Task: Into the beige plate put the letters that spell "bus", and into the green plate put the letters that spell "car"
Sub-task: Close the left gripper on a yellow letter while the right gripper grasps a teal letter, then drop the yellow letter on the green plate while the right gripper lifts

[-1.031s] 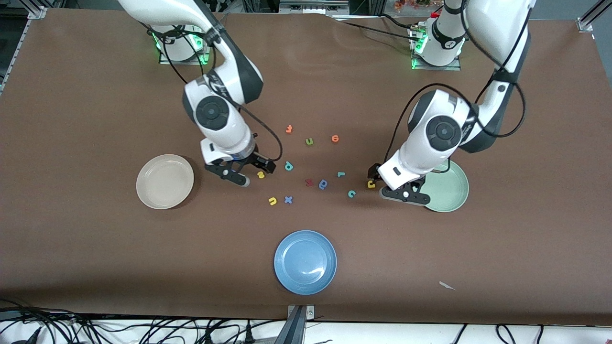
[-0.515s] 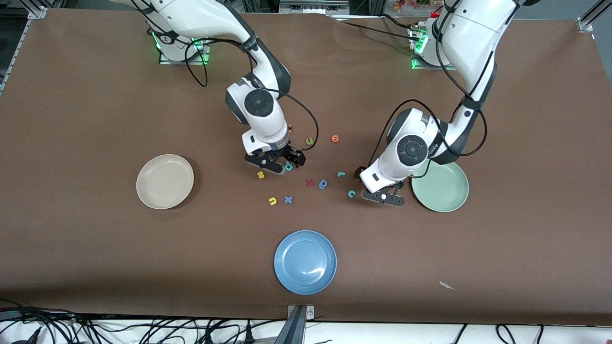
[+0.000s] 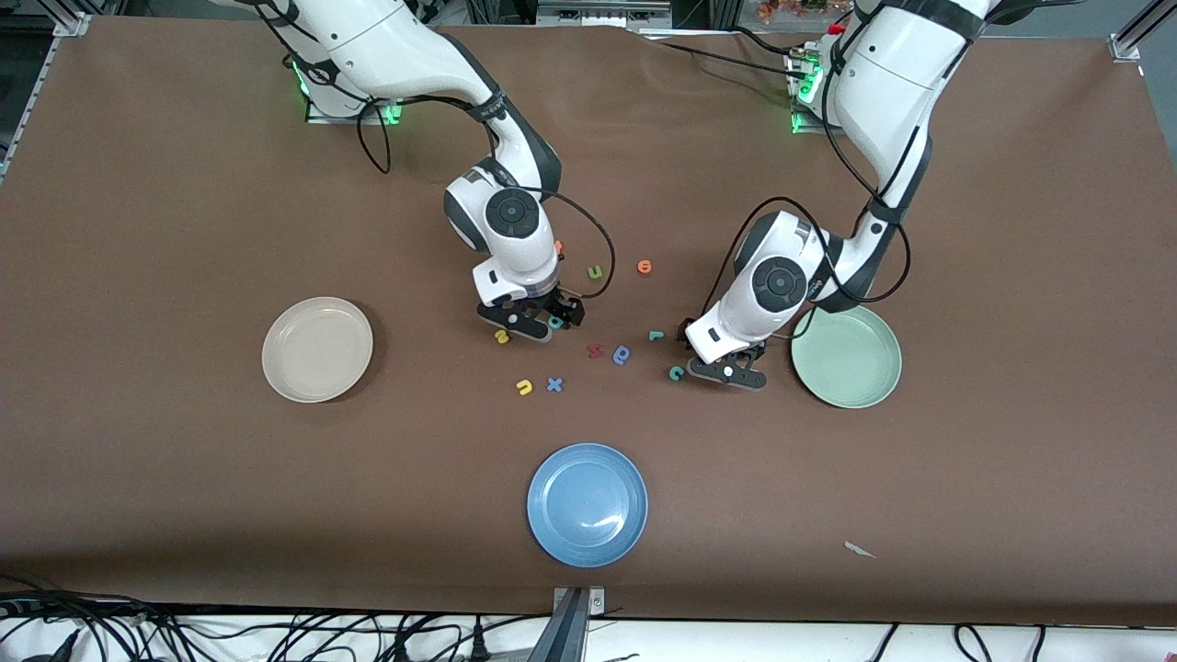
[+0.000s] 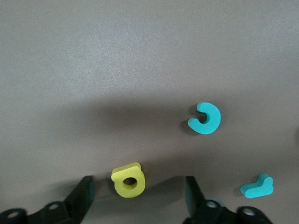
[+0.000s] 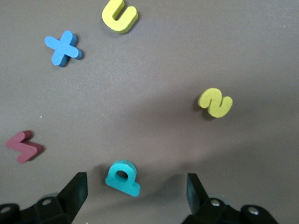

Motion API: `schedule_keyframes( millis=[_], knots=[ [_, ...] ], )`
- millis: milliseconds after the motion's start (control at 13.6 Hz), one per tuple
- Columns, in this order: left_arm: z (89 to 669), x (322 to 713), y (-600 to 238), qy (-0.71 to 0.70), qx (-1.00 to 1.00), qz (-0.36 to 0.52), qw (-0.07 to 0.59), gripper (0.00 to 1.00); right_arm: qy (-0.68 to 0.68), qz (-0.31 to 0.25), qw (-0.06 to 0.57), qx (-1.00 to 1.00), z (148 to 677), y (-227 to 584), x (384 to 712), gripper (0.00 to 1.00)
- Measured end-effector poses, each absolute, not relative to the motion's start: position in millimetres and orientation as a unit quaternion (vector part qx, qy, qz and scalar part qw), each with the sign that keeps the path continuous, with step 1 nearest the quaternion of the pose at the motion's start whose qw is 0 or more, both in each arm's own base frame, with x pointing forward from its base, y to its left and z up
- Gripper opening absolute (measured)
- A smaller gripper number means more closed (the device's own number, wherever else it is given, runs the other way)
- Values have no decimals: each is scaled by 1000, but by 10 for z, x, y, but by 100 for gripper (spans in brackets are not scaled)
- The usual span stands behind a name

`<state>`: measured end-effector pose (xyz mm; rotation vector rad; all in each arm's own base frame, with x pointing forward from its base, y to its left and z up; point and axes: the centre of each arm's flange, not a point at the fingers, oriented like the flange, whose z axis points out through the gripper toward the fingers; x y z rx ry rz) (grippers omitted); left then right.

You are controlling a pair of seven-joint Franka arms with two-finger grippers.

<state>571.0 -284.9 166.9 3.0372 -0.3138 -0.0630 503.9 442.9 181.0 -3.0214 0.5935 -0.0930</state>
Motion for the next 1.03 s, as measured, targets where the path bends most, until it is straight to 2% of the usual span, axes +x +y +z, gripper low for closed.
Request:
schedule_keyframes(
  millis=[221,294,442,515,589,736,957,1031],
  knots=[
    [1698,5724,-2842,-102,994,-18,44,44,192,-31,33,-980,1766,4473,5078,91],
    [1714,5725,-2855,-103,994,-17,45,33,192,-30,31,-980,1735,4476,5078,87],
    [1738,5730,-2857,-103,994,-15,45,28,192,-30,32,-980,1717,4494,5090,81],
    [1739,5730,-2857,-103,994,-15,45,28,192,-31,33,-980,1722,4507,5102,79],
    [1741,5731,-2857,-103,994,-15,45,28,192,-32,35,-980,1738,4518,5113,70],
    [1769,5739,-2851,-103,994,-17,44,28,193,-33,38,-980,1756,4534,5125,67],
    [2117,5787,-2690,-107,993,-52,26,28,192,-33,39,-980,1763,4562,5114,63],
    [2298,5820,-2566,-114,991,-61,21,28,192,-33,39,-980,1763,4564,5112,58]
  ],
)
